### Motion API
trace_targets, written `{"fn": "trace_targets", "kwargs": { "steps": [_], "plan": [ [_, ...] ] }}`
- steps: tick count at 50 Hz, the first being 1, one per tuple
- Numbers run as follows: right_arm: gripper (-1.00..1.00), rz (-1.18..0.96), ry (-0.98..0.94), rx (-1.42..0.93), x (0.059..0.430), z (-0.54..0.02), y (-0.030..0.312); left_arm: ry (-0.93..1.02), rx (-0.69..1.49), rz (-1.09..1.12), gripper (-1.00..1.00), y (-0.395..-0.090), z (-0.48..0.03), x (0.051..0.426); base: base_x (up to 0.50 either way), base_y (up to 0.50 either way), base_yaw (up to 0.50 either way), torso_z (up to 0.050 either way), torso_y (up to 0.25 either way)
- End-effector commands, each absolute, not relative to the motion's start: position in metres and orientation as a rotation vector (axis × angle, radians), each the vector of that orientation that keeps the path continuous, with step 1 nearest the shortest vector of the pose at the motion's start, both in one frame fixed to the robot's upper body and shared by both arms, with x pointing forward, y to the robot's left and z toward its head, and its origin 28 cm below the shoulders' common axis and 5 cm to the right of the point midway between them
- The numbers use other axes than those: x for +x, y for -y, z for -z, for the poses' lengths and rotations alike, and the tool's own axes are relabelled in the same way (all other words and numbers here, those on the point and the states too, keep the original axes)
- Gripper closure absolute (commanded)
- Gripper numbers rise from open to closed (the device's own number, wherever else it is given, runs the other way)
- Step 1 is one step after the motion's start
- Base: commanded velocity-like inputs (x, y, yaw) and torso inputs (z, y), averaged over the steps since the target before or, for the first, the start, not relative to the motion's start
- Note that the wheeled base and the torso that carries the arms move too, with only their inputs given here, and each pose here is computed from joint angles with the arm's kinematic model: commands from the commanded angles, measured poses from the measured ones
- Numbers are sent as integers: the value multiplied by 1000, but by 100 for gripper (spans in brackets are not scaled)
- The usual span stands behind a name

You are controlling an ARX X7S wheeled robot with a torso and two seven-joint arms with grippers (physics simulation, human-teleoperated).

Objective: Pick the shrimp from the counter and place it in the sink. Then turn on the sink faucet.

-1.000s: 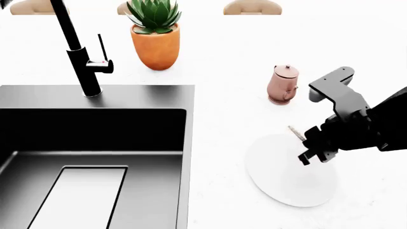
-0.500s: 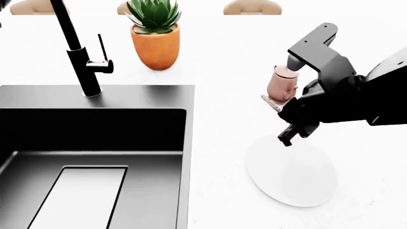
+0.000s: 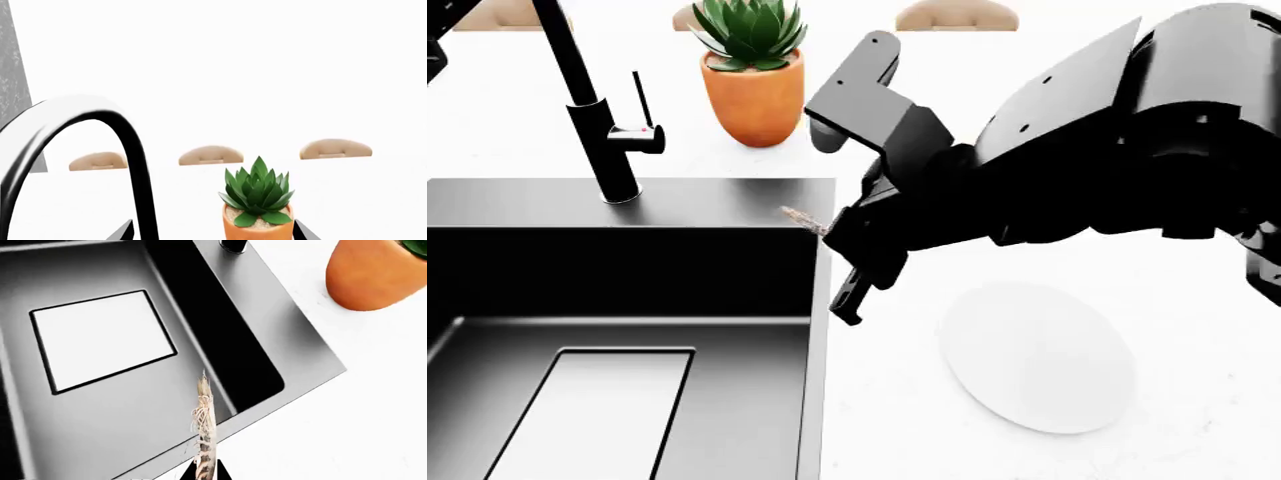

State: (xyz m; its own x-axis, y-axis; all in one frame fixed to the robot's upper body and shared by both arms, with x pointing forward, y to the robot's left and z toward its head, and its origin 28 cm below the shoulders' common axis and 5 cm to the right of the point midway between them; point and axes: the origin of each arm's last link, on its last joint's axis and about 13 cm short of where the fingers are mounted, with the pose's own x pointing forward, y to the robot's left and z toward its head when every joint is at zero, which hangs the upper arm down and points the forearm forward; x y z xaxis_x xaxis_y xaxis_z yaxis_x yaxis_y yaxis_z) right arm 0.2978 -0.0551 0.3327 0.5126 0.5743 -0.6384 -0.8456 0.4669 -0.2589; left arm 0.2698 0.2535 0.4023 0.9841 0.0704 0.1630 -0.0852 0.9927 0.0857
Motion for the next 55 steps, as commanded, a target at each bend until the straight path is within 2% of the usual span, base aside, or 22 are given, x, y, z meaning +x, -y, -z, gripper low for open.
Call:
{"fn": "trace_targets", "kwargs": {
  "steps": [1, 22, 34, 55],
  "plan": [
    [100, -1038, -477, -637, 311, -326, 8, 150, 91, -75, -100, -254, -398, 273, 0, 0, 0, 0, 0],
    [100, -1213, -432, -633, 314, -322, -59, 130, 76, -72, -100, -255, -391, 279, 0, 0, 0, 0, 0],
    [100, -1280, -402, -586, 304, -294, -73, 120, 73, -74, -100, -256, -386, 282, 0, 0, 0, 0, 0],
    [100, -1234, -425, -577, 309, -245, -72, 89, 67, -64, -100, -256, -371, 291, 0, 0, 0, 0, 0]
  ]
}}
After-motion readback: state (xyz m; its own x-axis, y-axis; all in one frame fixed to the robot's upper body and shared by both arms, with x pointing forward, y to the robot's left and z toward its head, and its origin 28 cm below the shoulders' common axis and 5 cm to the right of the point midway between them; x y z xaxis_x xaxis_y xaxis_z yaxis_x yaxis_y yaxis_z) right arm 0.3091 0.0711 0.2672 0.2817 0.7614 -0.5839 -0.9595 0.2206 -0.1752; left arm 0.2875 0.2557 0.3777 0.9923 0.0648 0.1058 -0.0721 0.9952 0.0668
